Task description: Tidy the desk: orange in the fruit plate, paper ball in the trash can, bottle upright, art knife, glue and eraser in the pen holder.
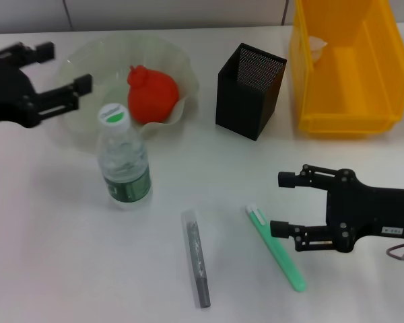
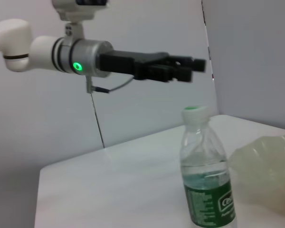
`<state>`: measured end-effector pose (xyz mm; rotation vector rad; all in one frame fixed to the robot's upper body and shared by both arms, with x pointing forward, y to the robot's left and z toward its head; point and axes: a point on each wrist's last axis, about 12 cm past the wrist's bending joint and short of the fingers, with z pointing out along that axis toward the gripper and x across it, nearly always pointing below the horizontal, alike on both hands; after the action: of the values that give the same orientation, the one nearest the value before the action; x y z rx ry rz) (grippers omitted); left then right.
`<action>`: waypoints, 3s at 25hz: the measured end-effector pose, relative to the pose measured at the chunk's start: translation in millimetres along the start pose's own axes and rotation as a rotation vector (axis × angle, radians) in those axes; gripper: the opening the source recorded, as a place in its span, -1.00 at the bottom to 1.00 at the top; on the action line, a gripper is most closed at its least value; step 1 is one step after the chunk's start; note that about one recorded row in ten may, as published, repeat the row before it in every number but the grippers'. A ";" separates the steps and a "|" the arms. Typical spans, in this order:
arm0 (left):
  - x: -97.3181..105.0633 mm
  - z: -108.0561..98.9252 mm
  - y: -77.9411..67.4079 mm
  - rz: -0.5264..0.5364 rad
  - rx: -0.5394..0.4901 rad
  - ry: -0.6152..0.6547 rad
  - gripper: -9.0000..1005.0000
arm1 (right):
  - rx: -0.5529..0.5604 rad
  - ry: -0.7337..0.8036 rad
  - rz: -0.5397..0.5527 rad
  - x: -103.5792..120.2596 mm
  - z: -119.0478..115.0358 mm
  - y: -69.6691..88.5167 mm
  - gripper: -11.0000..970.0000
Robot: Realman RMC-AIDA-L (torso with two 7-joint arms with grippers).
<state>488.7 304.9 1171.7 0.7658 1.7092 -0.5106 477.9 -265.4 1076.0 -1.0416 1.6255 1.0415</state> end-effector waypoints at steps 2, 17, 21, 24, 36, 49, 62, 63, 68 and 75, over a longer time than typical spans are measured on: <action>-8.0 -10.8 -3.5 0.045 -0.008 -0.010 0.48 | 0.004 -0.003 0.007 -4.1 -2.2 -0.9 0.75; 82.0 -32.3 -46.9 0.042 0.321 -0.184 0.54 | 0.306 0.668 0.196 -125.3 15.6 1.4 0.74; 96.8 -20.6 -50.3 0.038 0.372 -0.191 0.54 | 0.344 0.800 0.209 -134.6 58.2 7.7 0.74; 105.4 -6.7 -52.0 0.025 0.416 -0.156 0.54 | 0.364 0.880 0.195 -129.6 85.9 11.8 0.74; 106.8 2.3 -51.5 0.013 0.440 -0.147 0.53 | 0.386 0.983 0.163 -92.9 141.8 11.5 0.58; 106.2 2.2 -52.4 0.013 0.449 -0.153 0.53 | 0.366 1.002 0.195 -82.3 148.8 7.6 -0.13; 106.6 1.5 -52.5 0.011 0.450 -0.154 0.53 | 0.347 1.005 0.207 -80.7 151.9 7.7 -0.60; 106.1 1.2 -52.9 0.011 0.455 -0.158 0.53 | 0.349 0.983 0.206 -84.5 150.9 8.3 -0.61; 105.4 0.8 -54.2 0.010 0.468 -0.162 0.53 | 0.424 0.790 0.214 -120.1 125.4 -1.8 -0.65; 105.6 1.2 -55.7 0.004 0.479 -0.161 0.53 | 0.514 0.267 0.121 -172.1 61.5 -16.7 -0.63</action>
<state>433.7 289.5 1066.8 1.0347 1.4493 -0.9725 547.7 -182.7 1224.2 -0.7598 2.0519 0.5203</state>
